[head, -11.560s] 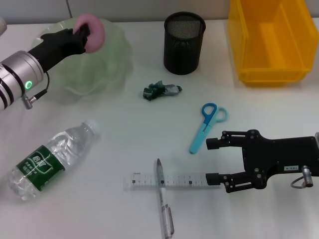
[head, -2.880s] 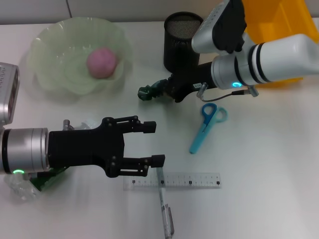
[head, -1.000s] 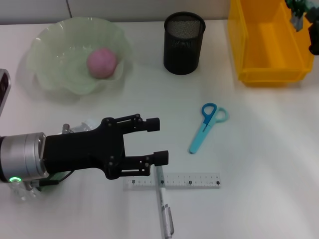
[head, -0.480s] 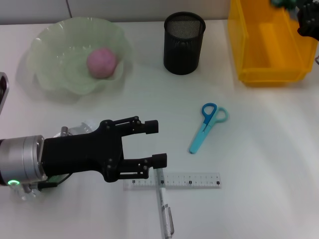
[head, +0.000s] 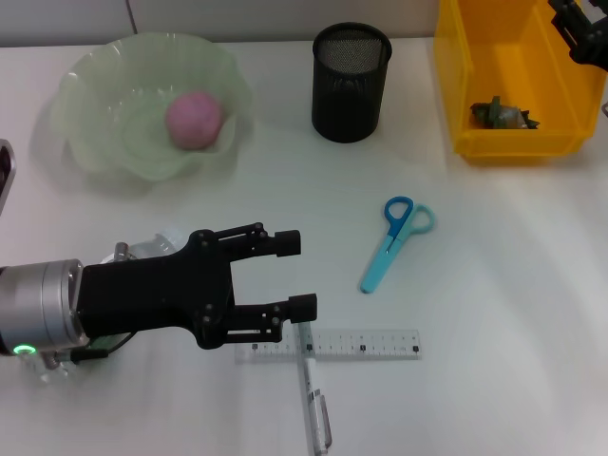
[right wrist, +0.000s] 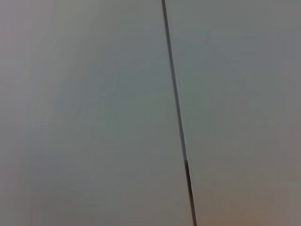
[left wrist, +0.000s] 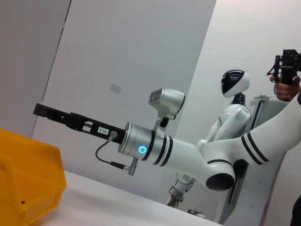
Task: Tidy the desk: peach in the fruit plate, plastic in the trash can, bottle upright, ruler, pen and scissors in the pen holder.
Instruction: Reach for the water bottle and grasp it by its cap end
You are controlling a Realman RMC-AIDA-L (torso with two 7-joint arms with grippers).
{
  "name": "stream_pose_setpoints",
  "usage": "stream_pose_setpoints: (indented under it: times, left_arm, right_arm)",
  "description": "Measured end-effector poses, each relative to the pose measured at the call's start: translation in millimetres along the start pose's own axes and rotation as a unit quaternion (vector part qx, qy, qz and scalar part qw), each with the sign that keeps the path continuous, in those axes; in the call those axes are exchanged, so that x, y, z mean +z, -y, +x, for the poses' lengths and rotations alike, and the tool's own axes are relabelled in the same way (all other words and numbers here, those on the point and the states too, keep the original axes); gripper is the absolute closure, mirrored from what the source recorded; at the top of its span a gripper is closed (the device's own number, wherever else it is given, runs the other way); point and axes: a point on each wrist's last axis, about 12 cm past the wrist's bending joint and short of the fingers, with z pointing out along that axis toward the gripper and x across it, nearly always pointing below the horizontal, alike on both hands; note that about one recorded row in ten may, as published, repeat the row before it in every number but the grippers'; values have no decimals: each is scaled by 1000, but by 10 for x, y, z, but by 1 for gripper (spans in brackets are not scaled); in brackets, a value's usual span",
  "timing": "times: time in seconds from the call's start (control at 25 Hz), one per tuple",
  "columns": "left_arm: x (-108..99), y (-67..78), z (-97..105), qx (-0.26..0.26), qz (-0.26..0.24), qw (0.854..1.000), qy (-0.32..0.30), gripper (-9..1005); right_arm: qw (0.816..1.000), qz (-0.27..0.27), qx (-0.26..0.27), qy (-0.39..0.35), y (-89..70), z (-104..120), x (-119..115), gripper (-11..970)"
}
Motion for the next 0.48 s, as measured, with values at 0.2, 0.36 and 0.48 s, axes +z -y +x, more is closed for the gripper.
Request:
stream_pose_setpoints:
  times: [0.2, 0.36, 0.48]
  left_arm:
    - [0, -1, -3, 1, 0, 1000, 0, 208]
    - [-1, 2, -10, 2, 3, 1000, 1, 209]
    - [-2, 1, -14, 3, 3, 1000, 1, 209]
  right_arm:
    - [1000, -4, 0, 6, -3, -3, -30, 378]
    - [1000, -9, 0, 16, -4, -17, -67, 217]
    - [1000, -10, 2, 17, -4, -18, -74, 207]
